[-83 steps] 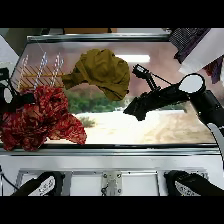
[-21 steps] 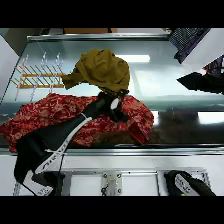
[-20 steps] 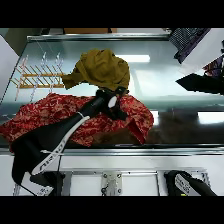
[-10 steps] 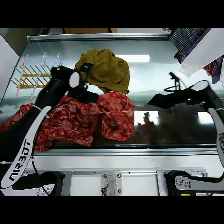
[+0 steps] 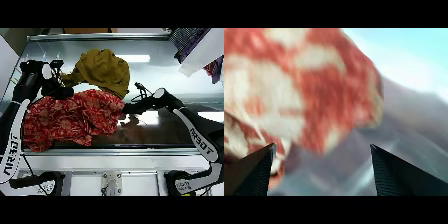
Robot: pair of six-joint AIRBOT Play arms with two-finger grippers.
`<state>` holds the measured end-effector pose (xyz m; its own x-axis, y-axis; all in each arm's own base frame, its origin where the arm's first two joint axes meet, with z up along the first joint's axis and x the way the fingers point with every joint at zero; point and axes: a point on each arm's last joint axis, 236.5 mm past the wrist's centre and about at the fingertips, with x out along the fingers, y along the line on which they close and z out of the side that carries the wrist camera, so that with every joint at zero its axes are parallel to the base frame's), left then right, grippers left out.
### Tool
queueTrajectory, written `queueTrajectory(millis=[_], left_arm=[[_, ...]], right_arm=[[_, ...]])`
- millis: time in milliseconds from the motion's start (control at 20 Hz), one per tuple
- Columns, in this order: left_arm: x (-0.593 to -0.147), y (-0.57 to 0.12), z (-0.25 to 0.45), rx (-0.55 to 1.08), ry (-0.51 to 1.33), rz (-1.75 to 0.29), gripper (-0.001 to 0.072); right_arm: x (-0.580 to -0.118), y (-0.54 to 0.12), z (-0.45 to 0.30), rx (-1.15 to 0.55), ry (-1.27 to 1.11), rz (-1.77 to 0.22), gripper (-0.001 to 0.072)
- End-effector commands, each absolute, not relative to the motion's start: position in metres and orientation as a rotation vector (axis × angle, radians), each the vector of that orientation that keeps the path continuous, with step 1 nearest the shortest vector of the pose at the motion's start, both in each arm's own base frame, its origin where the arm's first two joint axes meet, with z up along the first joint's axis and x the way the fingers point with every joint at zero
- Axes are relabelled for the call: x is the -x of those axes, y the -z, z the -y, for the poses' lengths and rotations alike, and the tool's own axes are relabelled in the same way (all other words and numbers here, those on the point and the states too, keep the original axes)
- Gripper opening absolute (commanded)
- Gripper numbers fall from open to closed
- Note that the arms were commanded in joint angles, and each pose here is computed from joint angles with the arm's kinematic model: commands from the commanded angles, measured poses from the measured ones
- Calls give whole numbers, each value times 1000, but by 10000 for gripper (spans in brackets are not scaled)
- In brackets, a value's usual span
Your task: Fold the clothes and pants, and hang the long-sleeved shirts on hangers.
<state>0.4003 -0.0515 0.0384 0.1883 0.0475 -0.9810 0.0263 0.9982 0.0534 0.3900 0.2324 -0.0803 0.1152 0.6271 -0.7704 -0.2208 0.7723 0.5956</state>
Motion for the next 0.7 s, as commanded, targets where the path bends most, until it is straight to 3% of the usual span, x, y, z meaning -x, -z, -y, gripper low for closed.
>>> queueTrajectory(millis=[0,250,300,350,400,500,650], left_arm=[[-401,-39,38,-48,-44,-1387,12],[-404,-39,43,-51,-29,-1368,13],[-404,-39,45,-45,-25,-1368,12],[-405,-41,45,-45,-25,-1364,13],[-407,-46,45,-44,-24,-1342,12],[-419,-90,47,-26,-11,-1213,12],[-422,-223,67,32,70,-893,12]], right_arm=[[-412,78,-255,-392,-603,-1206,664],[-435,72,-268,-536,-570,-1125,647],[-435,72,-271,-525,-593,-1116,463],[-435,71,-272,-481,-626,-1097,189],[-436,64,-272,-442,-658,-1072,14],[-448,17,-256,-360,-703,-973,12],[-447,-131,-213,-167,-777,-730,11]])
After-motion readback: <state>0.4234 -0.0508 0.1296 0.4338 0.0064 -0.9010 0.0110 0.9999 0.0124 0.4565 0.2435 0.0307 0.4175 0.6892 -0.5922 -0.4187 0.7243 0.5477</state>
